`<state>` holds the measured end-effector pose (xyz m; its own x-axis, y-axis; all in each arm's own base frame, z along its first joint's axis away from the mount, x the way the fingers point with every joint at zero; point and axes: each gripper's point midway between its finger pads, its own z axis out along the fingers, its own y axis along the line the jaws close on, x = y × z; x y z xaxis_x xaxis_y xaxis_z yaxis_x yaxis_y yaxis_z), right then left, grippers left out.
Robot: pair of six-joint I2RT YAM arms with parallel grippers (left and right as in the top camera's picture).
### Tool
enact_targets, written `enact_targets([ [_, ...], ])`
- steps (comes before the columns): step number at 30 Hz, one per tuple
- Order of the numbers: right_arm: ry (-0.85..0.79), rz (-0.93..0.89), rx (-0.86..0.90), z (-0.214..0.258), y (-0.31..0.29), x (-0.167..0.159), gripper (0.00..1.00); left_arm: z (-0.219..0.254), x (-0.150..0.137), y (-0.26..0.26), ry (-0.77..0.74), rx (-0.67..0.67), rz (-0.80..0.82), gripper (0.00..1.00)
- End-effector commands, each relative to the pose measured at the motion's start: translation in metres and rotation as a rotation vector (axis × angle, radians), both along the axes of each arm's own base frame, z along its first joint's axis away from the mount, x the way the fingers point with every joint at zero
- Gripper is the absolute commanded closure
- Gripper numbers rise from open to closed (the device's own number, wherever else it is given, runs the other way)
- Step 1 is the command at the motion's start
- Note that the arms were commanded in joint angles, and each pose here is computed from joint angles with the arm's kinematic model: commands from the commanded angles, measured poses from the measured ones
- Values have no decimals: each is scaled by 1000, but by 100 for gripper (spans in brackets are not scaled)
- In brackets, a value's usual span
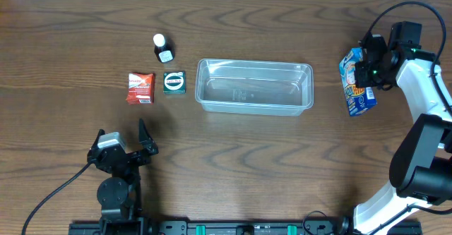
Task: Pack container
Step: 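Reach right gripper to the blue Sudden Fever box and grasp it, then lift the blue box and carry it over the clear container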
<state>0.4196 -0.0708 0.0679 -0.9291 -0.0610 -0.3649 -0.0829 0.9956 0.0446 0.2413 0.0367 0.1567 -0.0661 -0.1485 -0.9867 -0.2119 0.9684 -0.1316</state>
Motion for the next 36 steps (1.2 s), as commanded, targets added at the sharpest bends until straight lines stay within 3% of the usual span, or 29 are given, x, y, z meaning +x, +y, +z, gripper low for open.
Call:
enact_targets([
  [1,-9,-57,18,6,-4,6,99,-19,-1,5,55,-4,28,2],
  [7,-51,-56,10,39,-4,7,99,-19,-1,5,55,-4,28,2],
  [13,-157,-31,-3,110,2,6,99,-19,-1,5,55,-4,28,2],
  [18,-295,194,-44,178,41,-4,99,-19,-1,5,55,-5,28,2],
  [24,-433,535,-192,226,113,-27,99,-19,-1,5,55,-4,28,2],
  [36,-370,1088,-544,201,215,-55,99,-19,-1,5,55,-4,28,2],
])
